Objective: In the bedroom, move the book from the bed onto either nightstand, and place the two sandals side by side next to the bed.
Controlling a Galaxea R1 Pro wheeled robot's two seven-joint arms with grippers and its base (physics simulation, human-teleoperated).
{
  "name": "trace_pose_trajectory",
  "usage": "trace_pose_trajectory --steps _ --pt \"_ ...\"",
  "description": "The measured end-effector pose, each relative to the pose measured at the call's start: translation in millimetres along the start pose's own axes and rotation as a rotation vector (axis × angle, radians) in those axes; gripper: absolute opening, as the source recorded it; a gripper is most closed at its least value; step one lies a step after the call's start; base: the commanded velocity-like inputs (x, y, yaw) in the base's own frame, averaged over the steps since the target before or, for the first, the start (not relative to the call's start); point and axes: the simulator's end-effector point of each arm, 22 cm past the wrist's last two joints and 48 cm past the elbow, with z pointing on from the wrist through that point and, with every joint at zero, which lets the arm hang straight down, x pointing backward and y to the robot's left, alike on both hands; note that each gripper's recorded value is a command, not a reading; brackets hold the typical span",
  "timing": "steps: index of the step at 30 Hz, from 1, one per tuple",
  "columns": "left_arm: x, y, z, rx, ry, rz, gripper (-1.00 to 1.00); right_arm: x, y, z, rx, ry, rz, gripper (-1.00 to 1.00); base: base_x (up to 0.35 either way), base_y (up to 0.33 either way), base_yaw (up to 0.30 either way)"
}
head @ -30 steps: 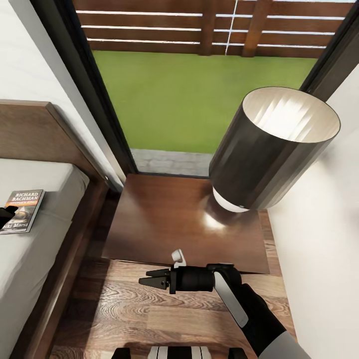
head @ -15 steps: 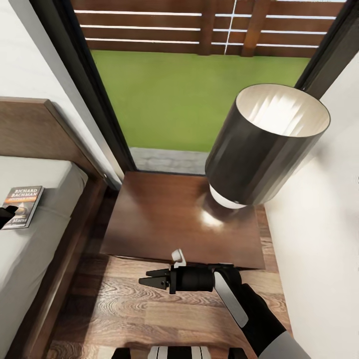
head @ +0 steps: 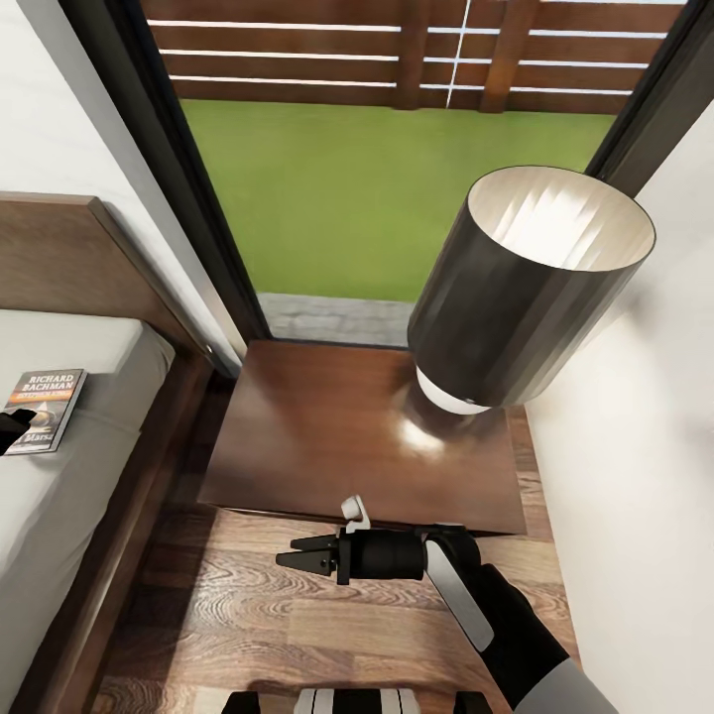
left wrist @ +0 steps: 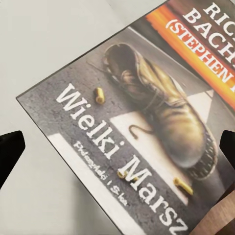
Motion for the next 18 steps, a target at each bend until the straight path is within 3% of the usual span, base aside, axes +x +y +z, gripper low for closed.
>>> trace_pose_trajectory --steps 18 --pt "0.8 -0.8 0.1 0.001 0.001 0.000 1.00 0.1 -0.2 0.0 0.001 0.001 0.000 1.00 0.000 0.000 0.000"
